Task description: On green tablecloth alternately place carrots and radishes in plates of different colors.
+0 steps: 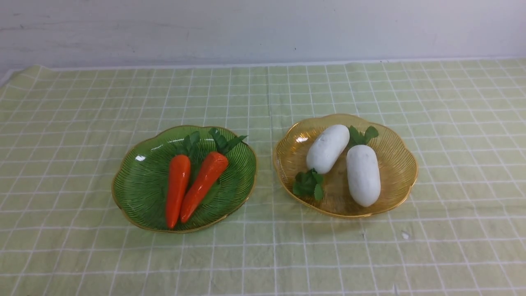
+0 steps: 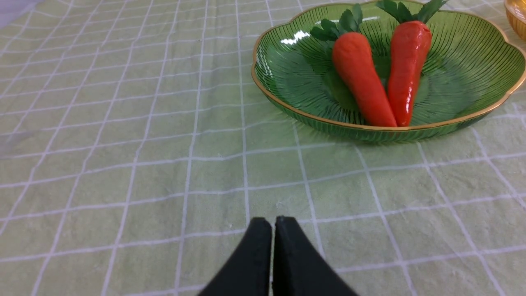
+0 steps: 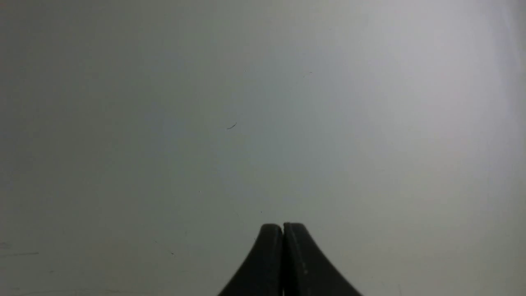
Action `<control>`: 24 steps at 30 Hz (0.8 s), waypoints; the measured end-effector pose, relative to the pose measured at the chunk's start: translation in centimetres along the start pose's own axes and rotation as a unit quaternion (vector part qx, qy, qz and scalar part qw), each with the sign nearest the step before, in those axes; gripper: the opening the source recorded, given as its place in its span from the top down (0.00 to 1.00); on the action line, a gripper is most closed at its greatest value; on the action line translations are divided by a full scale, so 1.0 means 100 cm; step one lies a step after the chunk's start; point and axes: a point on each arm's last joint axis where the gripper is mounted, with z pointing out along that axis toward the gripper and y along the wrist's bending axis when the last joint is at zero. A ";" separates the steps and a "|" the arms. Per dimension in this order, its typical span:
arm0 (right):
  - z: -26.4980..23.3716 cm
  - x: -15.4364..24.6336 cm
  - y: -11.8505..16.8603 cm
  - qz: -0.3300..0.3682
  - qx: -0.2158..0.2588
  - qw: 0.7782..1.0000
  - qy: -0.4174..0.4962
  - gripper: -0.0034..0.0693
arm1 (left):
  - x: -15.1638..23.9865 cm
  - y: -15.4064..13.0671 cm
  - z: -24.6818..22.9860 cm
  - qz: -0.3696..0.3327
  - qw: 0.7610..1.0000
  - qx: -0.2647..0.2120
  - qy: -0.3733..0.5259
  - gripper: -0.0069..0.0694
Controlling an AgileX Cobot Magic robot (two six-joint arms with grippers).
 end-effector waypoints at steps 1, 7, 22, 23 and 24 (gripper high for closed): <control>0.000 0.000 0.000 -0.005 0.003 1.000 0.000 0.97 | 0.000 0.000 0.000 0.000 1.000 0.000 0.000 0.92; 0.000 0.004 -0.002 -0.095 0.010 0.995 0.007 0.97 | 0.000 0.000 0.000 0.000 1.000 0.000 0.000 0.92; -0.021 0.127 -0.027 -0.112 0.045 0.979 0.163 0.97 | 0.000 0.000 0.000 0.000 1.000 0.000 0.000 0.92; -0.026 0.142 -0.029 -0.097 0.050 0.978 0.177 0.97 | 0.000 0.000 0.000 0.000 1.000 0.000 0.000 0.92; -0.030 0.157 -0.032 -0.086 0.056 0.975 0.196 0.97 | 0.000 0.000 0.000 0.000 1.000 0.000 0.000 0.92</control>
